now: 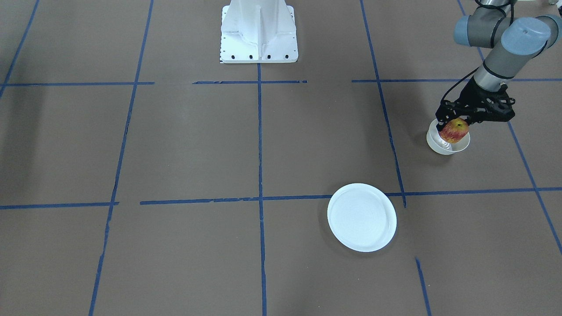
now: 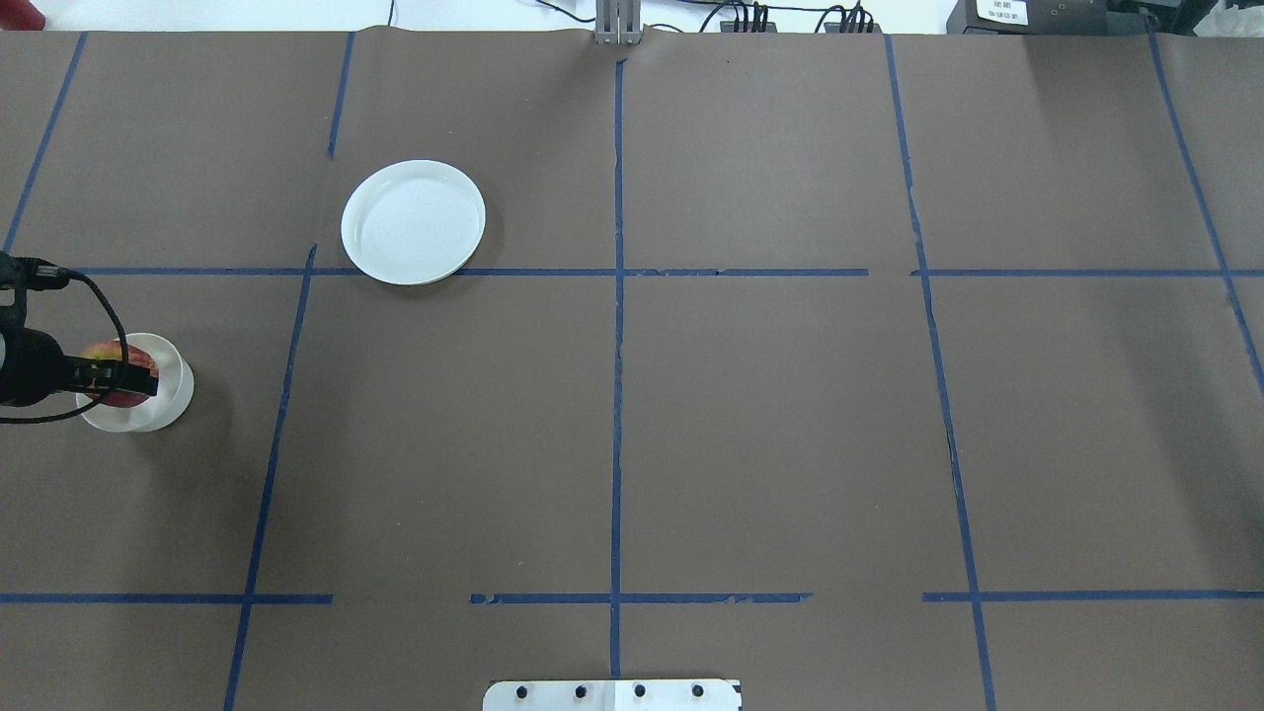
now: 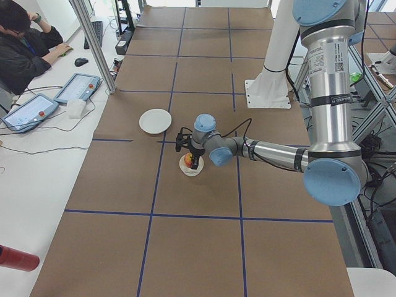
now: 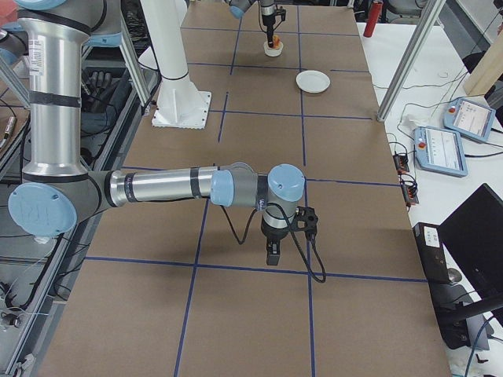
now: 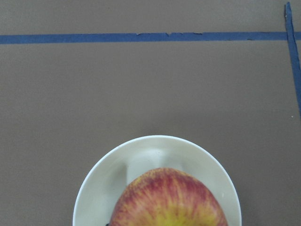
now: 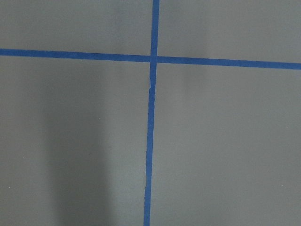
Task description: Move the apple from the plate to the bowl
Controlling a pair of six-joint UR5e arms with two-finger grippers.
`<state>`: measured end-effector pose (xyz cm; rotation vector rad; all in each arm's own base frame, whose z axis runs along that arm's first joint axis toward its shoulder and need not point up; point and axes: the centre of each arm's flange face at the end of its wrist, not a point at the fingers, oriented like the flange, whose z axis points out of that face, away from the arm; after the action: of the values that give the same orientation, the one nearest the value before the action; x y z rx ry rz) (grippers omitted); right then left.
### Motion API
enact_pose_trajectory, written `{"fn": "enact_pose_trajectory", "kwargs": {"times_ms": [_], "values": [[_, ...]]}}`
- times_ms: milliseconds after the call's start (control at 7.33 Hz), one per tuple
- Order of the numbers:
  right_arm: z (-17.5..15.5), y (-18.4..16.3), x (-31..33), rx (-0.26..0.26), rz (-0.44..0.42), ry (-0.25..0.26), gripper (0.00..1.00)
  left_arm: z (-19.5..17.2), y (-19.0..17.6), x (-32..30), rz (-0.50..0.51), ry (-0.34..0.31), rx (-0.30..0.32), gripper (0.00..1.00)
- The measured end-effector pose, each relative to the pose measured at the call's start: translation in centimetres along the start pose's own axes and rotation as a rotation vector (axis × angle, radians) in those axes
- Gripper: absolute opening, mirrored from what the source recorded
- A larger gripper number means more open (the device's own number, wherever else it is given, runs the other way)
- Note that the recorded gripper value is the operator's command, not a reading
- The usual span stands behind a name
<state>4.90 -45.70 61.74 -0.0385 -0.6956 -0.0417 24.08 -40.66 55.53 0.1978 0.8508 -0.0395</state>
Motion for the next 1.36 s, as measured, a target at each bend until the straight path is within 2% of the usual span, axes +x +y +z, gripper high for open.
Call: {"fn": "enact_pose_trajectory", "kwargs": {"times_ms": [409, 682, 818, 1091, 1364], "values": [[0.0, 0.0, 0.0, 0.0, -0.001, 0.0, 1.0, -0.6, -0.1, 0.4, 0.007, 0.012, 0.007, 1.0], [0.0, 0.0, 0.0, 0.0, 0.0, 0.0, 1.0, -3.0, -0.8, 2.0, 0.015, 0.033, 0.009, 1.0], [0.0, 0.0, 0.0, 0.0, 0.001, 0.0, 1.0, -4.7, -2.5, 3.0, 0.039, 0.018, 0.006, 1.0], [0.0, 0.0, 0.0, 0.0, 0.0, 0.0, 1.0, -8.5, -8.8, 5.1, 0.166, -0.046, 0.033, 1.0], [0.0, 0.0, 0.0, 0.0, 0.0, 0.0, 1.0, -11.8, -13.3, 2.6, 0.249, -0.1, 0.07, 1.0]]}}
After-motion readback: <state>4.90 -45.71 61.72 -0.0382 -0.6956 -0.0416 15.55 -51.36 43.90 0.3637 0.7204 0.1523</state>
